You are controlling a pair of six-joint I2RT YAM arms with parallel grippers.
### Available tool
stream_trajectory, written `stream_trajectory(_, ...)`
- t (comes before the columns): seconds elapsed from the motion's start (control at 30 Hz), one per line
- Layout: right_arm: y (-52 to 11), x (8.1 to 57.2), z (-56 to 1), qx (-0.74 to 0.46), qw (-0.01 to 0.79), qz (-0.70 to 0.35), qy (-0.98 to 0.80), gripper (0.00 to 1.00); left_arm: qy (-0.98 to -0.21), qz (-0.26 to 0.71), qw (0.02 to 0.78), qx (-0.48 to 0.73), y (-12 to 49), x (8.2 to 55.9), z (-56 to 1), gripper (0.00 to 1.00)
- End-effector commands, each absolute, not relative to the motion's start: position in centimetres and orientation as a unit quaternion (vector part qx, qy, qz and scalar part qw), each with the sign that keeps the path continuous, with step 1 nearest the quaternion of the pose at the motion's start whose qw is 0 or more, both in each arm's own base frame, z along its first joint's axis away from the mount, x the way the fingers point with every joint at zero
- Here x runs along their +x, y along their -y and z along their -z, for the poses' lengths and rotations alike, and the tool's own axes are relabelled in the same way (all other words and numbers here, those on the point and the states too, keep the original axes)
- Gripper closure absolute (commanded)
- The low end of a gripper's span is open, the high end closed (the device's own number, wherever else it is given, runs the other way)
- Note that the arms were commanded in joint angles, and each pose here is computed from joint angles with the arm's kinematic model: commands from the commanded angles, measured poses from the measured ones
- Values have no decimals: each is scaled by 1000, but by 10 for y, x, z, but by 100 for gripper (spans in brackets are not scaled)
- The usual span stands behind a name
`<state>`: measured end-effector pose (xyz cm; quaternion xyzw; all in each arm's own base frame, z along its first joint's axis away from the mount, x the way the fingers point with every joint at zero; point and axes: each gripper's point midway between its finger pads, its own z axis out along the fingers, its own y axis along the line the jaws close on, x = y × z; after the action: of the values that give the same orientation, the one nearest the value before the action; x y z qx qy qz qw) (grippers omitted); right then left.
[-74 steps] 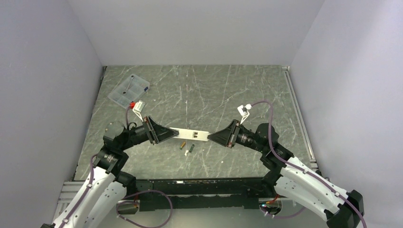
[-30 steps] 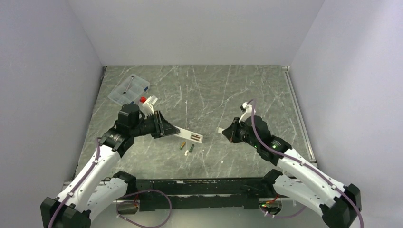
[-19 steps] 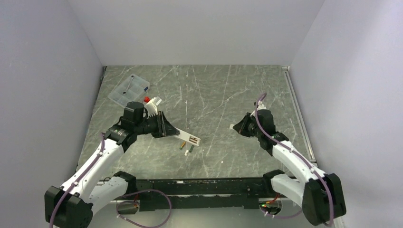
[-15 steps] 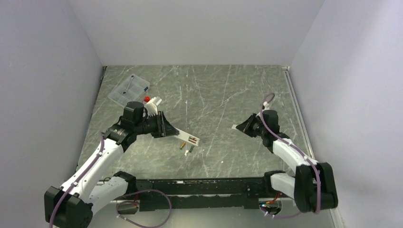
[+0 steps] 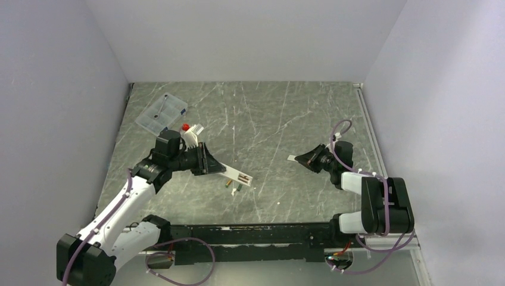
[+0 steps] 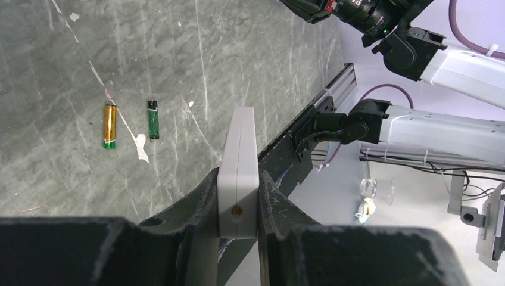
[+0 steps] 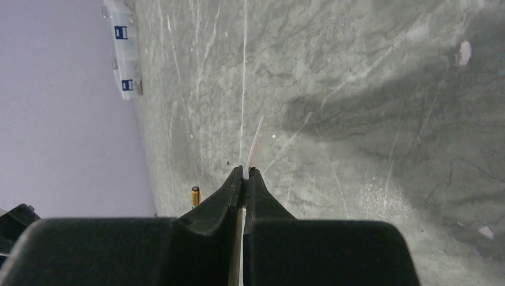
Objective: Load the batteries into the remote control
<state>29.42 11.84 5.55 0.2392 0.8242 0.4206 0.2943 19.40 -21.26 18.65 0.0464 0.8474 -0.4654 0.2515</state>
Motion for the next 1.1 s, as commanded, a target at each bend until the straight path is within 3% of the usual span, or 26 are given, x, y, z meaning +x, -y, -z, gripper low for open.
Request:
stream_trajectory(0.0,-121,307,-71,226,323,-449,-802,100,-824,497,265,61,220,196,-201,100)
stream_trajectory(0.77,-132,288,-36,240,266,-458,-814,99,-814,522,250,56,228,197,-197,100)
stream_trajectory(1.07,-145,286,-30,235,253,-456,-820,71,-813,523,250,57,227,195,-197,100)
